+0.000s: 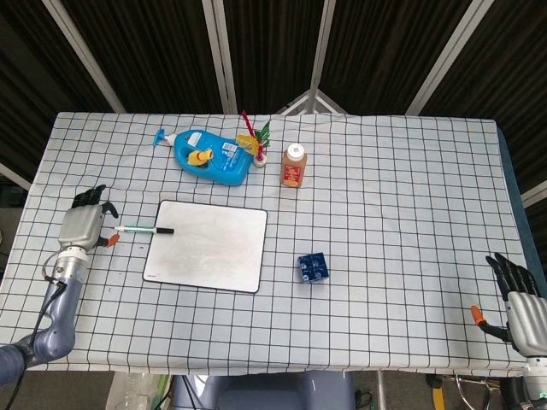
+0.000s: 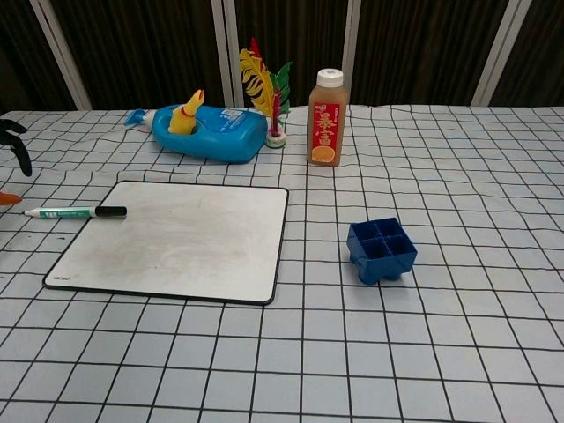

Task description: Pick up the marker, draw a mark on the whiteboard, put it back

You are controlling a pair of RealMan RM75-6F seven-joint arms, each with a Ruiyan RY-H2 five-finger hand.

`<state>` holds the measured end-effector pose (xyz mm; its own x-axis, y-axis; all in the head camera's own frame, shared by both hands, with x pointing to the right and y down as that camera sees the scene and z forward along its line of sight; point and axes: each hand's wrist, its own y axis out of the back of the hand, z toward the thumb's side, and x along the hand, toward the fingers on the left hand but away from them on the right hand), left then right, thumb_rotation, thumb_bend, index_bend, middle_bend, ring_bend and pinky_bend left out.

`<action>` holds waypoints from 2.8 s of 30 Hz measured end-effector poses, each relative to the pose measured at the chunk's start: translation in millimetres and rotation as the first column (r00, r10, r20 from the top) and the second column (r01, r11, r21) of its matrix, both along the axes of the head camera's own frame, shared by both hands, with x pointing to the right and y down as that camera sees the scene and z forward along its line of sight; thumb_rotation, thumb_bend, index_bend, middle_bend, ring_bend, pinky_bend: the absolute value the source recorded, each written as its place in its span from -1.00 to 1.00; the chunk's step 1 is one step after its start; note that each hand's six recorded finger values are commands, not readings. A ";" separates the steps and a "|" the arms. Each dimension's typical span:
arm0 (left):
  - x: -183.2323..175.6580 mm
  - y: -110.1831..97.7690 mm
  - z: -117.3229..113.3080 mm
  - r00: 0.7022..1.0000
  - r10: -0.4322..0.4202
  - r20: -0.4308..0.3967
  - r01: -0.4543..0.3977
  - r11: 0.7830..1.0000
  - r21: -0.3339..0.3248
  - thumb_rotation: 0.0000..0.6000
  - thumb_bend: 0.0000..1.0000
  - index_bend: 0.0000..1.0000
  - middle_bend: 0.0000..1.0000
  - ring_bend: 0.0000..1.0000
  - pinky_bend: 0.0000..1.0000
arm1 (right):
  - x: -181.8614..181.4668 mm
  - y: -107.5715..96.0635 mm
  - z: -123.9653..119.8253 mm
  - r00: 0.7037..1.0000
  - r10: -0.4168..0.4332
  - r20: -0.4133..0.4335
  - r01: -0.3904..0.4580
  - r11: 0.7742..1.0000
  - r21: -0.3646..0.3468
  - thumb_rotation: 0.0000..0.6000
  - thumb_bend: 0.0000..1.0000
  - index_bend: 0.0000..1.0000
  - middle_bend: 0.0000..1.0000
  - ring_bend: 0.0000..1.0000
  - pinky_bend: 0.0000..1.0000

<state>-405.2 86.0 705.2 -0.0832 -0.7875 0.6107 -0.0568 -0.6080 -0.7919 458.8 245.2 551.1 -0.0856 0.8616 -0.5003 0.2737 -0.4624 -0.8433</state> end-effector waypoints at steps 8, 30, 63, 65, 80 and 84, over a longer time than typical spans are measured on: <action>28.0 -9.1 32.3 0.999 0.036 0.011 -0.036 0.999 -0.039 1.00 -0.29 -0.11 -1.00 -1.00 -1.00 | 2.7 -0.8 -1.2 1.000 0.012 0.002 -0.012 1.000 0.001 1.00 -0.29 -1.00 -1.00 -1.00 -1.00; 54.7 -9.2 53.9 0.997 0.073 -0.012 -0.073 0.995 -0.062 1.00 0.07 0.17 -1.00 -1.00 -1.00 | 4.1 -0.3 -3.2 1.000 0.025 0.006 -0.025 1.000 0.007 1.00 -0.29 -1.00 -1.00 -1.00 -1.00; 156.4 -5.3 -1.3 0.523 -0.322 -0.789 0.275 0.940 -0.202 1.00 0.09 0.37 -0.79 -1.00 -1.00 | 4.4 -2.1 -3.5 1.000 0.028 0.012 -0.028 1.000 0.010 1.00 -0.29 -1.00 -1.00 -1.00 -1.00; 164.9 -1.1 -0.1 0.504 -0.319 -0.803 0.258 0.943 -0.212 1.00 0.09 0.38 -0.78 -1.00 -1.00 | 4.6 -2.2 -3.5 1.000 0.028 0.011 -0.028 1.000 0.009 1.00 -0.29 -1.00 -1.00 -1.00 -1.00; 199.7 18.6 14.9 0.451 -0.298 -0.841 0.187 0.953 -0.237 1.00 0.09 0.38 -0.77 -1.00 -1.00 | 4.0 -1.7 -3.6 1.000 0.027 0.016 -0.027 1.000 0.008 1.00 -0.29 -1.00 -1.00 -1.00 -1.00; 201.1 19.4 18.0 0.454 -0.296 -0.840 0.187 0.954 -0.235 1.00 0.09 0.38 -0.77 -1.00 -1.00 | 3.4 -2.0 -3.7 1.000 0.025 0.018 -0.026 1.000 0.009 1.00 -0.29 -1.00 -1.00 -1.00 -1.00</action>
<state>-204.1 105.5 723.2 0.3469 -0.7572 0.5534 -0.8295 -0.5231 -0.1958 462.3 243.2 547.5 -0.0989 0.8638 -0.4940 0.3001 -0.4474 -0.8425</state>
